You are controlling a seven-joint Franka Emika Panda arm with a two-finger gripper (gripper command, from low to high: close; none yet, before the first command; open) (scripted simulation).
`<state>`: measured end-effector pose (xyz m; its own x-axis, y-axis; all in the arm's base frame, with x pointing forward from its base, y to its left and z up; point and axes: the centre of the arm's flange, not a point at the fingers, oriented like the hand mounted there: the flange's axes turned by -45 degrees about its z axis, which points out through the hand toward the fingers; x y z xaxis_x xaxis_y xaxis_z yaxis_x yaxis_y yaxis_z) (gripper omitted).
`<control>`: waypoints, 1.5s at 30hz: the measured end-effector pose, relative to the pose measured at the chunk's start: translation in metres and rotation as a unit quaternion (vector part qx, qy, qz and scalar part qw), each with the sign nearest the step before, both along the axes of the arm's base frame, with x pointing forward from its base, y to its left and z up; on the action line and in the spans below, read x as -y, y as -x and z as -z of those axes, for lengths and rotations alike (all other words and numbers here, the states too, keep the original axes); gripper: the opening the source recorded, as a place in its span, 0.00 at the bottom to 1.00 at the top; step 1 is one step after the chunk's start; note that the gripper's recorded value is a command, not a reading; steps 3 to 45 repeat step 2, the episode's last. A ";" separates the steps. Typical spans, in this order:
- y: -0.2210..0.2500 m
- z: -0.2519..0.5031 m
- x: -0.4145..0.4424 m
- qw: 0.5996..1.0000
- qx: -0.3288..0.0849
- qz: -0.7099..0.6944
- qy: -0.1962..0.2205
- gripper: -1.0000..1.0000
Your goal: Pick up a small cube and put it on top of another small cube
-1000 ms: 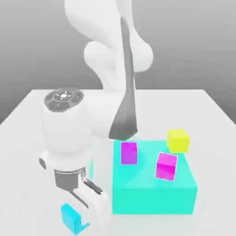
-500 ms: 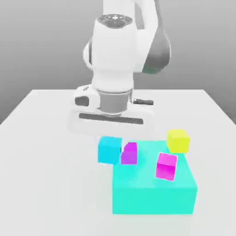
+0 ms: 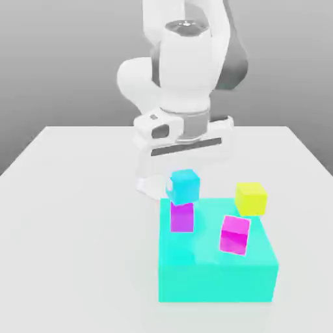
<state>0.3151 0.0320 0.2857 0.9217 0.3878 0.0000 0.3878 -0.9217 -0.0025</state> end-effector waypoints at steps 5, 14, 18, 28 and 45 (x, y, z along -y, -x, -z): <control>0.000 0.000 0.000 1.000 0.000 0.000 0.000 1.00; 0.000 0.000 0.000 1.000 0.000 0.000 0.000 1.00; 0.000 0.000 0.000 1.000 0.000 0.000 0.000 1.00; 0.000 0.000 0.000 1.000 0.000 0.000 0.000 1.00; 0.000 0.000 0.000 1.000 0.000 0.000 0.000 1.00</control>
